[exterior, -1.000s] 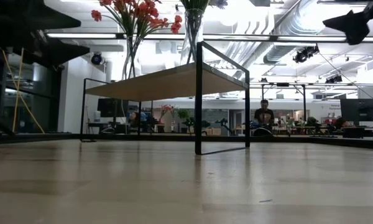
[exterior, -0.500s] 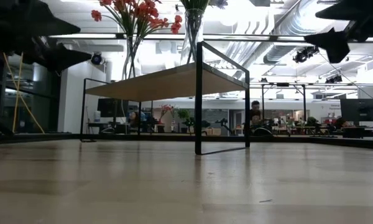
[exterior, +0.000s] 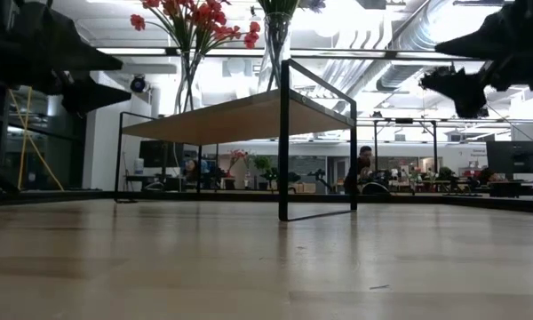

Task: Pick and place flowers into a vace then onto a shelf
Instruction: Return to Home Position

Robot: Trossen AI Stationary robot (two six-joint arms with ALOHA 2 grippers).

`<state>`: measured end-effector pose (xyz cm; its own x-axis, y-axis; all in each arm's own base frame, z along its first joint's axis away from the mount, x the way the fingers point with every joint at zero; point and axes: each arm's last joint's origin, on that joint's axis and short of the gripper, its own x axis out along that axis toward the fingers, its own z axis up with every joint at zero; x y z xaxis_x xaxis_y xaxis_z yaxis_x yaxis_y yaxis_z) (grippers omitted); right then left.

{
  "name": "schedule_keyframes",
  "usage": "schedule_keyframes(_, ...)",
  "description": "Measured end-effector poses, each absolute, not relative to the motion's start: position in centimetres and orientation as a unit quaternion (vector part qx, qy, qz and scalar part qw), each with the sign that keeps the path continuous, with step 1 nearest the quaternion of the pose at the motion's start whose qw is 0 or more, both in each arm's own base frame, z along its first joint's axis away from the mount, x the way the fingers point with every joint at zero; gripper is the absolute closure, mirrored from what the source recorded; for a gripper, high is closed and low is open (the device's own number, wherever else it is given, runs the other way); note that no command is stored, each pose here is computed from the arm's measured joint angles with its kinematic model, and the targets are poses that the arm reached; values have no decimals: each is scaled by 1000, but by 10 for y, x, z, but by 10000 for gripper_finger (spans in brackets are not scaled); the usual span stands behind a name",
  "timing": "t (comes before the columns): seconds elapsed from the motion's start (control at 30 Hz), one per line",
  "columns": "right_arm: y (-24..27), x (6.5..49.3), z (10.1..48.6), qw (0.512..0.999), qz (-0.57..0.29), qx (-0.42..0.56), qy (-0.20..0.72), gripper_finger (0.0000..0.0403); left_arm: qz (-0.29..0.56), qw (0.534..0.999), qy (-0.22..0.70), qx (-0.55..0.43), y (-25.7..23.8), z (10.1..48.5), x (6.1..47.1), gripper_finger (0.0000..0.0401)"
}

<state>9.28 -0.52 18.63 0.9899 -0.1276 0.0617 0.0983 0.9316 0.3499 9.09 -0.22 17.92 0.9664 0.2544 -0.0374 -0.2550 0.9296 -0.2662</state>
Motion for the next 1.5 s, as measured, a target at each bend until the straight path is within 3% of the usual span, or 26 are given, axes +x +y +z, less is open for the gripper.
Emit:
schedule_keyframes(0.13, -5, 97, 171, 979, -55, 194, -39, 109, 112, 983, 4, -143, -3, 175, 92, 2)
schedule_keyframes(0.53, -8, 97, 171, 984, -84, 153, -37, 109, 125, 984, 3, -131, -3, 175, 92, 2)
schedule_keyframes(1.5, -7, 97, 170, 980, -80, 179, -35, 109, 127, 984, 5, -127, -3, 175, 92, 2)
